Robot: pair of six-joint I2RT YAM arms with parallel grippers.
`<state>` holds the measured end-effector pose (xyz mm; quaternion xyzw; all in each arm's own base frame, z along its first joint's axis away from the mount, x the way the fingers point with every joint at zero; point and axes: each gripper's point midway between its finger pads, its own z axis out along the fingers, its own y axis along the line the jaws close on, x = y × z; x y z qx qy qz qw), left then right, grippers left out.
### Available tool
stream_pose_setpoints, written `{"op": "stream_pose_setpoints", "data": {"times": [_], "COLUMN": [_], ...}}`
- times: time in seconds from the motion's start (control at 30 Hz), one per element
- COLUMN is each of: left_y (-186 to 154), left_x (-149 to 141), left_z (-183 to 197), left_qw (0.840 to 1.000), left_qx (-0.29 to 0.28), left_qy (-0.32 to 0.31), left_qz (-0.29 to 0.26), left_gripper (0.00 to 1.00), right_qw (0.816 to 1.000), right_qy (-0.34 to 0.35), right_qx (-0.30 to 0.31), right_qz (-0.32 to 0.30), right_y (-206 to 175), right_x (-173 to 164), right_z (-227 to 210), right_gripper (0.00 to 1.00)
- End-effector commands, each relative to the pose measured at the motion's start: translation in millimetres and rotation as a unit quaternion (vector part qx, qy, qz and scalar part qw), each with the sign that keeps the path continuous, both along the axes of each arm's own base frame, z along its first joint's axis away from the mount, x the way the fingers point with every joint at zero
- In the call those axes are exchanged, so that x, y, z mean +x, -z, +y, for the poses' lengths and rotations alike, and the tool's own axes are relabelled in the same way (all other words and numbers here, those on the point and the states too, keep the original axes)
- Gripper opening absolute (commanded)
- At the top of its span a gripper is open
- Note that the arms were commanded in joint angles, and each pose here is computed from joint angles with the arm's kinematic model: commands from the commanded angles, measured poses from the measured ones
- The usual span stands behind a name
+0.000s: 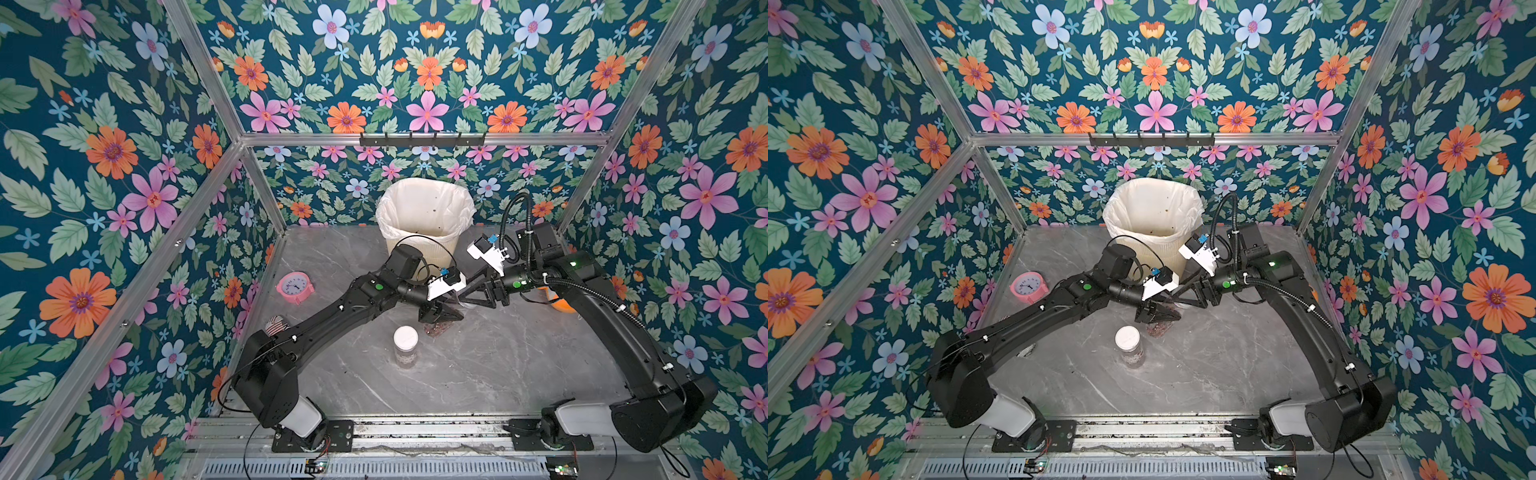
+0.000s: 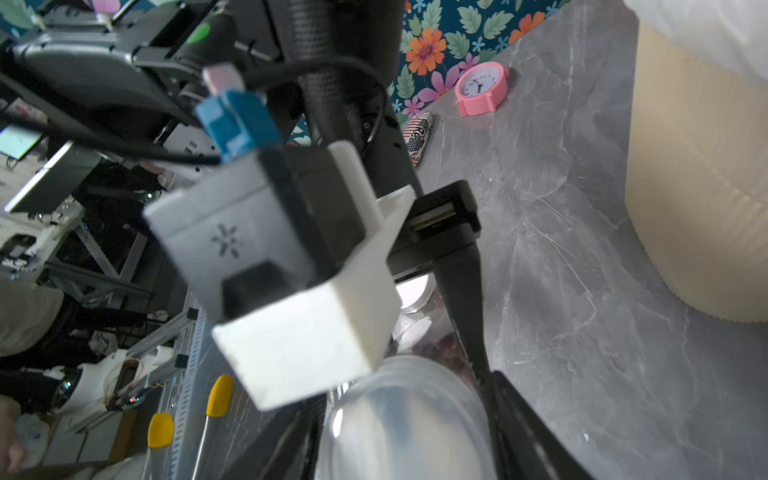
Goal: Empty the moldy dried flower tea in the jars
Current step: Unscrew the lid from the jar.
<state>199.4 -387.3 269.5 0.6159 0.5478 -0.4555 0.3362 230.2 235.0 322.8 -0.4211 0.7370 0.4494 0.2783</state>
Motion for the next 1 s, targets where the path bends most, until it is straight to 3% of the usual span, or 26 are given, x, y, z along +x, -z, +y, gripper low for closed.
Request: {"op": "stream_pose_setpoints", "data": {"times": [0.0, 0.07, 0.17, 0.3, 0.5, 0.67, 0.83, 0.97], "left_y": [-0.6, 5.2, 8.0, 9.6, 9.1, 17.2, 18.8, 20.3], "left_x": [-5.0, 4.7, 28.5, 65.8, 98.7, 115.4, 118.3, 123.6], "left_z": [1.2, 0.7, 0.4, 3.0, 8.8, 15.6, 16.2, 17.1], "left_qw": [1.0, 1.0, 0.995, 0.98, 0.958, 0.942, 0.94, 0.935], "left_qx": [0.002, 0.007, 0.001, 0.005, 0.001, 0.017, 0.017, 0.019], "left_qy": [0.017, -0.011, -0.077, -0.177, -0.268, -0.314, -0.322, -0.337], "left_qz": [-0.001, -0.017, -0.055, -0.091, -0.107, -0.118, -0.115, -0.112], "left_gripper": [0.47, 0.47, 0.47, 0.47, 0.47, 0.48, 0.48, 0.48], "right_qw": [1.0, 1.0, 0.996, 0.986, 0.963, 0.957, 0.958, 0.957], "right_qy": [-0.02, 0.008, 0.082, 0.163, 0.258, 0.285, 0.277, 0.281], "right_qx": [0.004, 0.002, -0.013, -0.035, -0.072, -0.035, 0.01, 0.012], "right_qz": [-0.024, -0.03, -0.028, -0.012, 0.02, 0.051, 0.067, 0.074], "right_y": [0.2, -3.0, -7.2, -1.9, 18.4, 14.2, 5.7, 8.5], "right_x": [-8.9, 0.7, 23.9, 45.3, 73.5, 95.0, 107.9, 117.1], "right_z": [-0.9, -1.6, -7.5, -17.8, -33.4, -24.0, -4.2, 4.3], "right_gripper": [0.74, 0.9, 0.95, 0.95, 0.88, 0.86, 0.86, 0.85]}}
